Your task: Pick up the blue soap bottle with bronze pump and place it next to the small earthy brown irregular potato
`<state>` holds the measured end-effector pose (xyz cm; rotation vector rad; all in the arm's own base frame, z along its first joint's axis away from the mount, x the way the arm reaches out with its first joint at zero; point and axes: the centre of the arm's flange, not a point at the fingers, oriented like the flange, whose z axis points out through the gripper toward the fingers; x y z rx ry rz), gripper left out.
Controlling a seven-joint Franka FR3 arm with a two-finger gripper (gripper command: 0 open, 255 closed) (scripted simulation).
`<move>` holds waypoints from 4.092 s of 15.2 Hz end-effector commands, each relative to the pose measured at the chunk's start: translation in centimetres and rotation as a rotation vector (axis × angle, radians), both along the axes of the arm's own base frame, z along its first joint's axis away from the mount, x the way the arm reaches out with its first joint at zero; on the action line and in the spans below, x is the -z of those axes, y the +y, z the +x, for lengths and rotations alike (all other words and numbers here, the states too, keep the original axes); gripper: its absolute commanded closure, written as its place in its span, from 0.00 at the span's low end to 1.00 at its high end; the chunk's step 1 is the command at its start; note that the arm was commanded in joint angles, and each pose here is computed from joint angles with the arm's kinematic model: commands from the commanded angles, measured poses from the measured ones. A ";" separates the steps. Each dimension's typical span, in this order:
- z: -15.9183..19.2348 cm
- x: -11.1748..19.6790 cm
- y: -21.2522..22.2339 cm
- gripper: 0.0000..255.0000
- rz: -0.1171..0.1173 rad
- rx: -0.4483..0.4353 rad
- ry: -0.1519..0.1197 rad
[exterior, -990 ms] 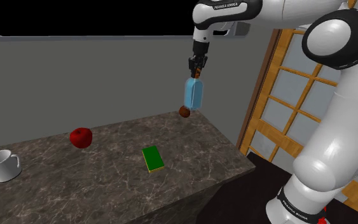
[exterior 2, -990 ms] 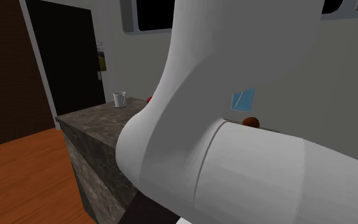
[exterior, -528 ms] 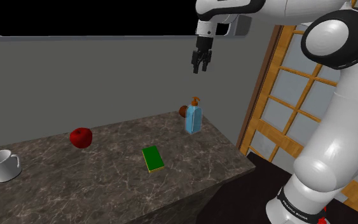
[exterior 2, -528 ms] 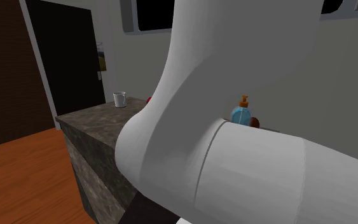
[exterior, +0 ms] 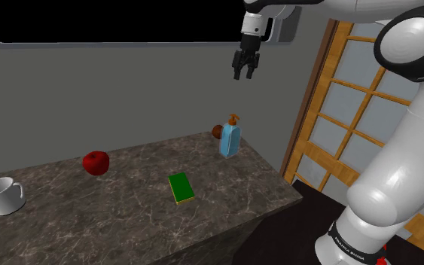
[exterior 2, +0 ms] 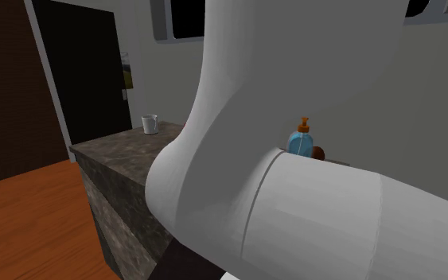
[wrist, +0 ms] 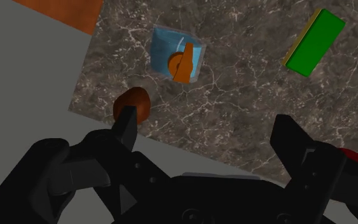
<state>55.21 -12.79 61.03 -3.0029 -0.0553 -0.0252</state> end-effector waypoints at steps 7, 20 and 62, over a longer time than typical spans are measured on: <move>0.0 2.4 0.2 0.00 0.000 0.001 0.000; 0.0 2.4 0.2 1.00 0.001 0.001 0.000; 1.7 18.0 3.6 1.00 -0.141 0.175 0.016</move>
